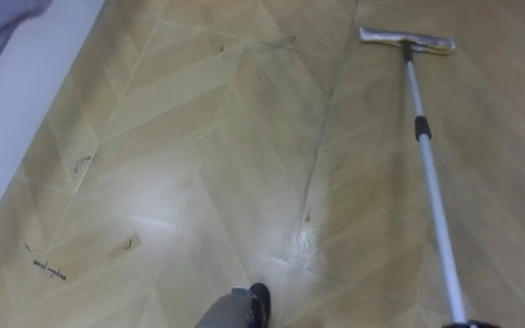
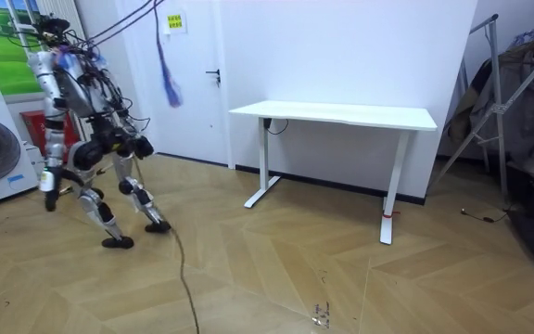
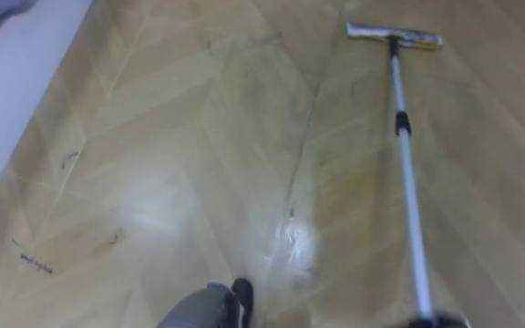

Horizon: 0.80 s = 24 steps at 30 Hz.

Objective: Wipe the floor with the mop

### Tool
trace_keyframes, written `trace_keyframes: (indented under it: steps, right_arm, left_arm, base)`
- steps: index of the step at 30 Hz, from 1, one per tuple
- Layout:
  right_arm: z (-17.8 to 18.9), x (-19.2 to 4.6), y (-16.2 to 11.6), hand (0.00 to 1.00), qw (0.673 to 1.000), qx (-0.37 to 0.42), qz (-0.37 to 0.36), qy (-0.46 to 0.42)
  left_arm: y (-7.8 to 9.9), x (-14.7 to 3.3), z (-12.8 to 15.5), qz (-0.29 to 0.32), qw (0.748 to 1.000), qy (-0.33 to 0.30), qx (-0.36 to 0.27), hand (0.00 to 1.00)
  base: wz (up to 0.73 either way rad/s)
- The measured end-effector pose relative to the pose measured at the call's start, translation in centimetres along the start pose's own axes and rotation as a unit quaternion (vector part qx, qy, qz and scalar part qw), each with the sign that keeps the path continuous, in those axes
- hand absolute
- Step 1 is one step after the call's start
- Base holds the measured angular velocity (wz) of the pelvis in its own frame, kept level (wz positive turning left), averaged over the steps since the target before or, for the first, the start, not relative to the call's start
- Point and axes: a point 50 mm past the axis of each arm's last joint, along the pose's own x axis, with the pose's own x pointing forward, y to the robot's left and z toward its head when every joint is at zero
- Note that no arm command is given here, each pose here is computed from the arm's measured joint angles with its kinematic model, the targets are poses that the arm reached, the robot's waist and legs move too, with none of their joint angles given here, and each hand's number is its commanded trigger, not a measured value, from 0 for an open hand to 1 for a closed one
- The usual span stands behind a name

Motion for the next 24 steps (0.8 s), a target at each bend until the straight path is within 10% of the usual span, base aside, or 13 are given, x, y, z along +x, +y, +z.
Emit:
trace_keyframes:
  steps: [5,14,24]
  right_arm:
    - [-7.0,0.5,0.8,1.0,0.997,-0.01,-0.002,0.082]
    - [-8.3,0.5,4.2,1.0,0.994,-0.03,0.041,0.1]
    - [9.2,-2.4,1.2,1.0,0.995,-0.01,-0.006,-0.102]
  left_arm:
    - [-0.6,-0.1,0.4,-0.002,1.0,-0.01,0.012,0.0]
    - [-1.5,-0.2,-0.8,-0.016,1.0,0.022,-0.004,0.0]
    - [0.4,0.3,-0.8,0.01,0.999,0.034,-0.028,0.0]
  base:
    - [-0.12]
    - [-0.12]
    - [0.03]
